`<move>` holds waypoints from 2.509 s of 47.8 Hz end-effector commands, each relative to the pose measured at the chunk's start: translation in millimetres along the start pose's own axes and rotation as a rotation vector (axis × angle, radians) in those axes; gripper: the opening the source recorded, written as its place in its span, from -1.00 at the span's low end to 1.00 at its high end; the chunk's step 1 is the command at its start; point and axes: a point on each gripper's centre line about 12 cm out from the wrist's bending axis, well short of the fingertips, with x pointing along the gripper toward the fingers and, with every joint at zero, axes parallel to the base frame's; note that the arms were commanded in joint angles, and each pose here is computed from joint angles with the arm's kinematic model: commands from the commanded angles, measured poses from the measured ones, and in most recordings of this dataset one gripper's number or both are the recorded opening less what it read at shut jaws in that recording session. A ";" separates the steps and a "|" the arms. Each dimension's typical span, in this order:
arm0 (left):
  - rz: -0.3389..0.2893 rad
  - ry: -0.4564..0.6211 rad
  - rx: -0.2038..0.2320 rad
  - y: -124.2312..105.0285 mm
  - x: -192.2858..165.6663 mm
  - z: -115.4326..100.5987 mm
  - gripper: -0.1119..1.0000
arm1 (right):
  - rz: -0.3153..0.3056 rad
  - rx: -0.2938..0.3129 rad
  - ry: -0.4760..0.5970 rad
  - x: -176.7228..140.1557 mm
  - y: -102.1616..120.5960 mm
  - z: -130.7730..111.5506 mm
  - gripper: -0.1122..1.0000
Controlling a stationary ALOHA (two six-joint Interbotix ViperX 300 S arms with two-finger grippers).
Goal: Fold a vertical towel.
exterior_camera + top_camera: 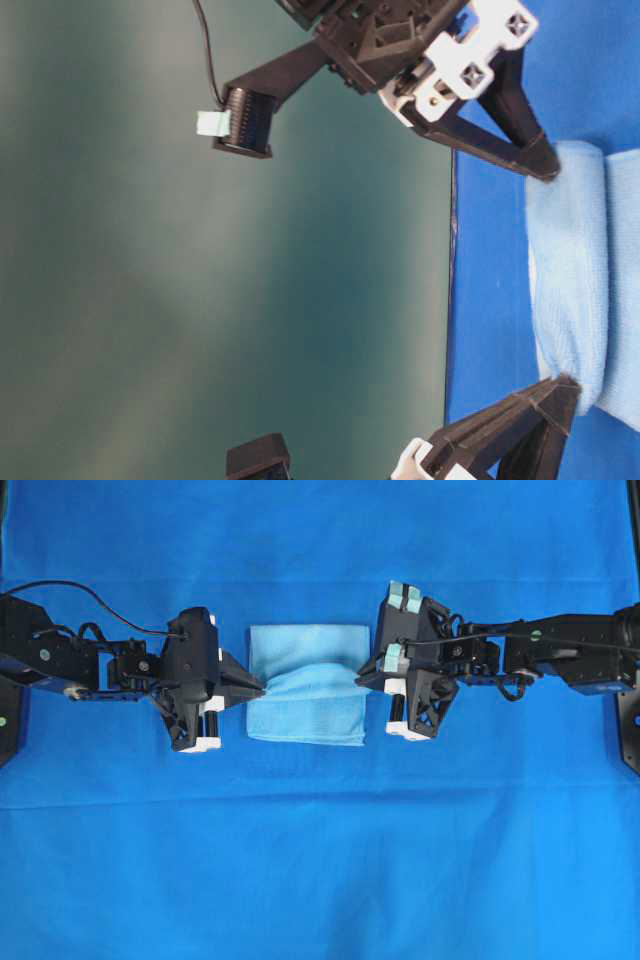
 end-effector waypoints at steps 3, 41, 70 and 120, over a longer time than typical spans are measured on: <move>-0.001 -0.028 0.000 -0.6 -0.9 7.6 -0.71 | 0.008 0.003 -0.033 -2.5 3.8 9.5 -0.71; -0.201 0.037 0.088 -76.7 -36.5 21.0 0.13 | 0.185 -0.100 0.009 -24.4 92.3 16.4 0.07; -0.229 -0.302 0.052 -57.8 -172.2 104.2 0.13 | 0.221 -0.118 -0.334 -170.1 78.1 87.0 0.06; -0.115 -0.466 -0.027 -11.5 -272.2 15.9 0.13 | 0.111 0.014 -0.525 -237.7 7.6 -63.2 0.05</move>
